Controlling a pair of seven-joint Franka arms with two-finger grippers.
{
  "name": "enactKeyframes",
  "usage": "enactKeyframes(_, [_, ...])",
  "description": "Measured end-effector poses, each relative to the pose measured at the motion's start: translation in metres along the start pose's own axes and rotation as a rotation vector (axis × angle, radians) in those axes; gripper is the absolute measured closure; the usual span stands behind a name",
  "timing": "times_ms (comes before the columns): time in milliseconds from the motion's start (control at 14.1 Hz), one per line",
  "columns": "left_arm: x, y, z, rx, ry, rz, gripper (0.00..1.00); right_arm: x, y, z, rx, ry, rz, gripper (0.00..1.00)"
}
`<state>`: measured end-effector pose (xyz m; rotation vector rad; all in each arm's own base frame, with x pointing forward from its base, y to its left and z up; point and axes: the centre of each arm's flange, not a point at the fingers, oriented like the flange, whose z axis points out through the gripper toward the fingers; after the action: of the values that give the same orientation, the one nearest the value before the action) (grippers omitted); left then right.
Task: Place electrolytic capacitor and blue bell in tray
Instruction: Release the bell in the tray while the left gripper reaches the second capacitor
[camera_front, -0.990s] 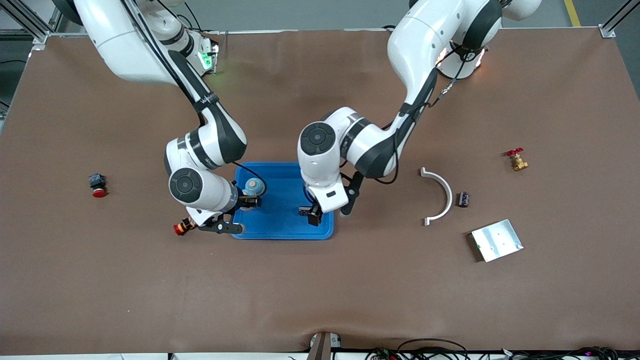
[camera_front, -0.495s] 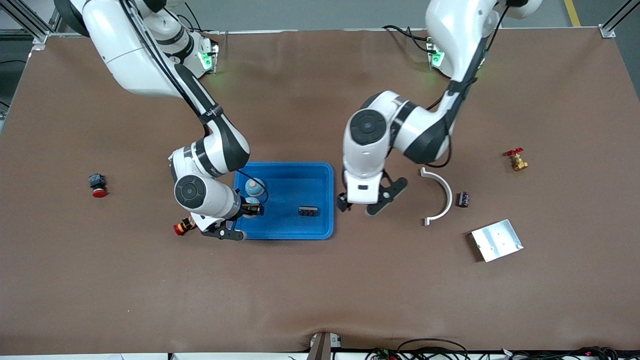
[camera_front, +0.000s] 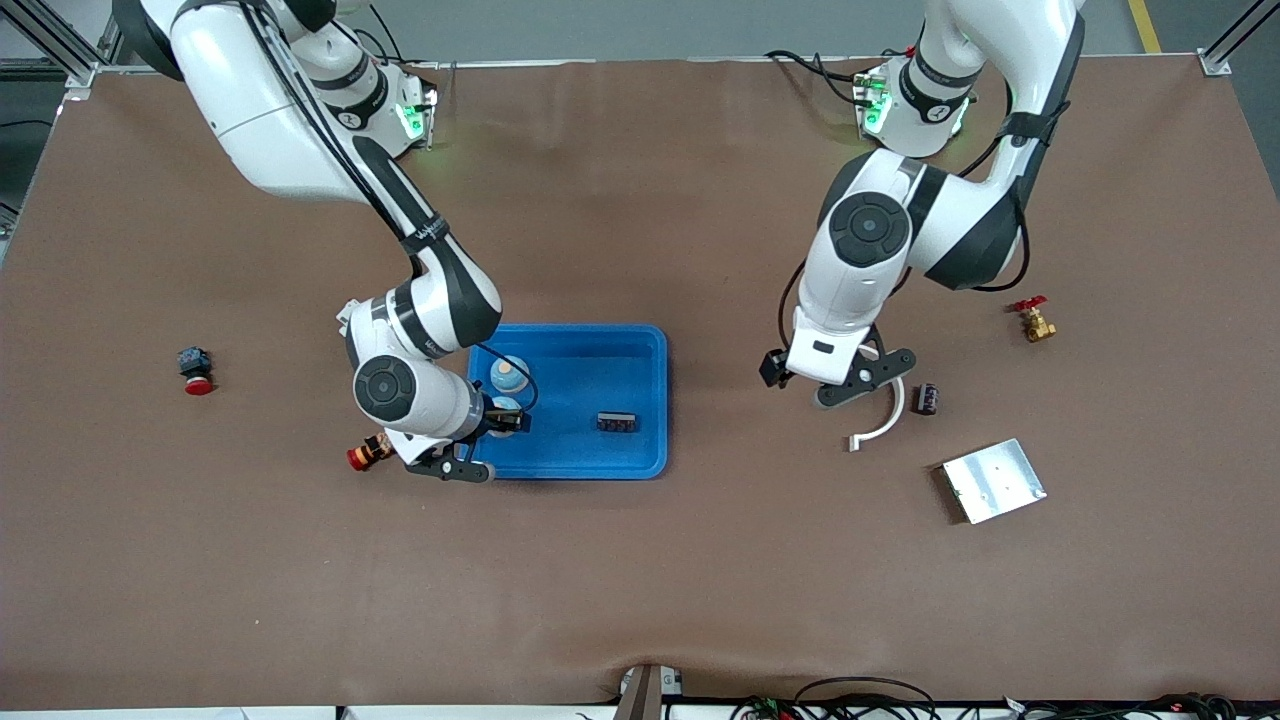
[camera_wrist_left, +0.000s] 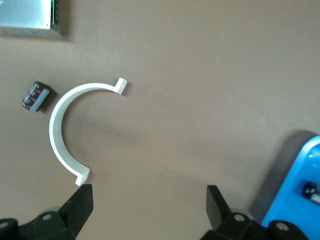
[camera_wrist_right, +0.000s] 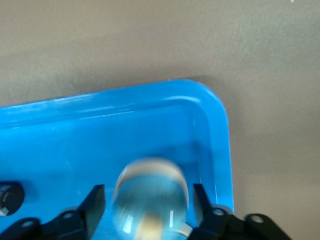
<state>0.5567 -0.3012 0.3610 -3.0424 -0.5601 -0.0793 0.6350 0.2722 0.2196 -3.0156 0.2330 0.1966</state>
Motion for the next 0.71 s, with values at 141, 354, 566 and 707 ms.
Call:
enactKeyframes(141, [0.01, -0.018, 0.004, 0.009, -0.009, 0.067, 0.0, 0.01, 0.005, -0.014, 0.003, 0.028, -0.026, 0.0])
enactKeyframes(354, [0.03, -0.046, 0.009, 0.011, -0.013, 0.118, 0.0, 0.031, 0.057, -0.054, -0.066, 0.026, -0.125, 0.0])
enactKeyframes(566, [0.042, -0.06, 0.011, 0.009, -0.016, 0.197, 0.0, 0.037, 0.117, -0.139, -0.109, 0.018, -0.109, 0.0])
enactKeyframes(707, [0.052, -0.071, 0.013, 0.001, -0.026, 0.253, 0.0, 0.026, 0.156, -0.211, -0.104, 0.033, -0.09, 0.0])
